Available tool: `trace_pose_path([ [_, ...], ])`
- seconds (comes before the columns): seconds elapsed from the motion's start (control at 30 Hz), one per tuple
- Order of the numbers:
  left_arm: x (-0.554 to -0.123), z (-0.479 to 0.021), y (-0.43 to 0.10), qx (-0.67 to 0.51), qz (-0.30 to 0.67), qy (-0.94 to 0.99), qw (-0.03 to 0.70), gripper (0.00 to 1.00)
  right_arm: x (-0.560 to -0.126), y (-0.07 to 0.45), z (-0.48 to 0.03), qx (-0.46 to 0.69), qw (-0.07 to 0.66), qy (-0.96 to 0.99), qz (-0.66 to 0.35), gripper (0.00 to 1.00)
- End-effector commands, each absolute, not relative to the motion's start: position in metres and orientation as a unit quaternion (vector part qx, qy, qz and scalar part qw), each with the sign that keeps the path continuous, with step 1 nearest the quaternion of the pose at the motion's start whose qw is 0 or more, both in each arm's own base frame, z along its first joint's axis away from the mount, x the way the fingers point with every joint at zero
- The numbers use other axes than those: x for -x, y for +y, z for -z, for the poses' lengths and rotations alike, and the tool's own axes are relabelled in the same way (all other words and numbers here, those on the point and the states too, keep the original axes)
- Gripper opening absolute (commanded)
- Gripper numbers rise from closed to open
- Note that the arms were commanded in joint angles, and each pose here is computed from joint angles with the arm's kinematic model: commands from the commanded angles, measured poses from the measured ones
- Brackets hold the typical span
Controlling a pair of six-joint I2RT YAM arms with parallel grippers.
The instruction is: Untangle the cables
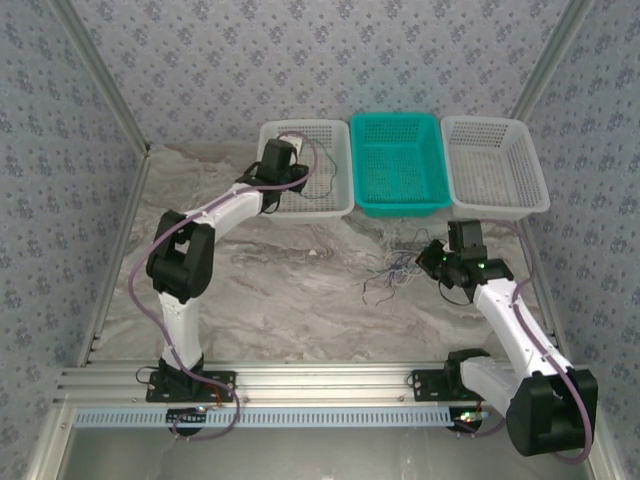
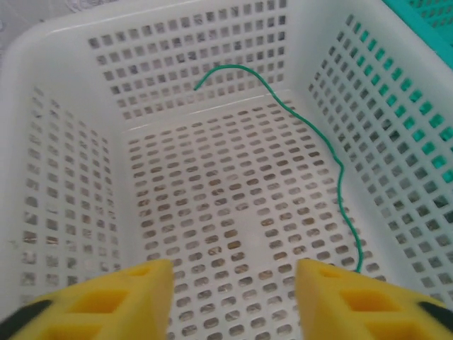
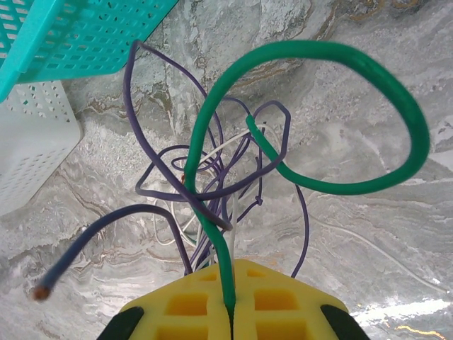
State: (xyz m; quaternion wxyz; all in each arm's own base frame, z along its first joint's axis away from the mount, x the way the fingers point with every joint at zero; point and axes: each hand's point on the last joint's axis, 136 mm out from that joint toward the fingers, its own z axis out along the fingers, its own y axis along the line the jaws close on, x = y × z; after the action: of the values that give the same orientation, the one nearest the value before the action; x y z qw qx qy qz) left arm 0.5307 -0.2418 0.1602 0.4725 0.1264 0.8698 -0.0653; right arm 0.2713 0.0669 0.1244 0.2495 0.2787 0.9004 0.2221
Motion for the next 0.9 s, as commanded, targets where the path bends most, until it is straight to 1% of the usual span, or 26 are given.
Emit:
trace_pose_path([
  [0.0,-0.531,-0.203,-0.227,-0.103,0.043,0.853,0.51,0.6,-0.272,0.067,-0.138,-0.273,0.263,0.899,-0.221,0.03],
  [0.07,-0.528,-0.22,-0.218,-0.088,0.031,0.848,0.522,0.75,-0.271,0.067,-0.138,-0.273,0.264,0.899,-0.22,0.04],
  [0.13,-0.525,-0.238,-0.204,-0.068,0.01,0.846,0.529,0.93,-0.271,0.067,-0.139,-0.272,0.265,0.898,-0.221,0.04],
  [0.17,-0.522,-0.248,-0.197,-0.059,0.001,0.846,0.531,0.98,-0.27,0.067,-0.138,-0.27,0.264,0.899,-0.221,0.05],
  [0.2,-0.52,-0.257,-0.19,-0.049,-0.005,0.845,0.532,0.99,-0.271,0.067,-0.14,-0.268,0.266,0.899,-0.222,0.05],
  [0.3,-0.51,-0.28,-0.171,-0.021,-0.005,0.852,0.523,0.99,-0.271,0.069,-0.139,-0.266,0.265,0.899,-0.224,0.06],
  [0.43,-0.486,-0.302,-0.165,-0.003,0.044,0.861,0.507,0.98,-0.274,0.072,-0.14,-0.263,0.267,0.898,-0.232,0.07],
  [0.53,-0.457,-0.313,-0.193,-0.029,0.157,0.859,0.487,0.96,-0.279,0.083,-0.147,-0.236,0.272,0.897,-0.258,0.07],
  [0.67,-0.403,-0.322,-0.241,-0.082,0.324,0.823,0.46,0.94,-0.286,0.104,-0.162,-0.176,0.273,0.895,-0.305,0.05],
  [0.77,-0.362,-0.314,-0.269,-0.134,0.377,0.803,0.443,0.93,-0.288,0.127,-0.185,-0.098,0.282,0.889,-0.348,0.01],
  [0.87,-0.327,-0.297,-0.286,-0.185,0.381,0.798,0.429,0.93,-0.282,0.151,-0.209,-0.009,0.286,0.883,-0.373,0.01],
])
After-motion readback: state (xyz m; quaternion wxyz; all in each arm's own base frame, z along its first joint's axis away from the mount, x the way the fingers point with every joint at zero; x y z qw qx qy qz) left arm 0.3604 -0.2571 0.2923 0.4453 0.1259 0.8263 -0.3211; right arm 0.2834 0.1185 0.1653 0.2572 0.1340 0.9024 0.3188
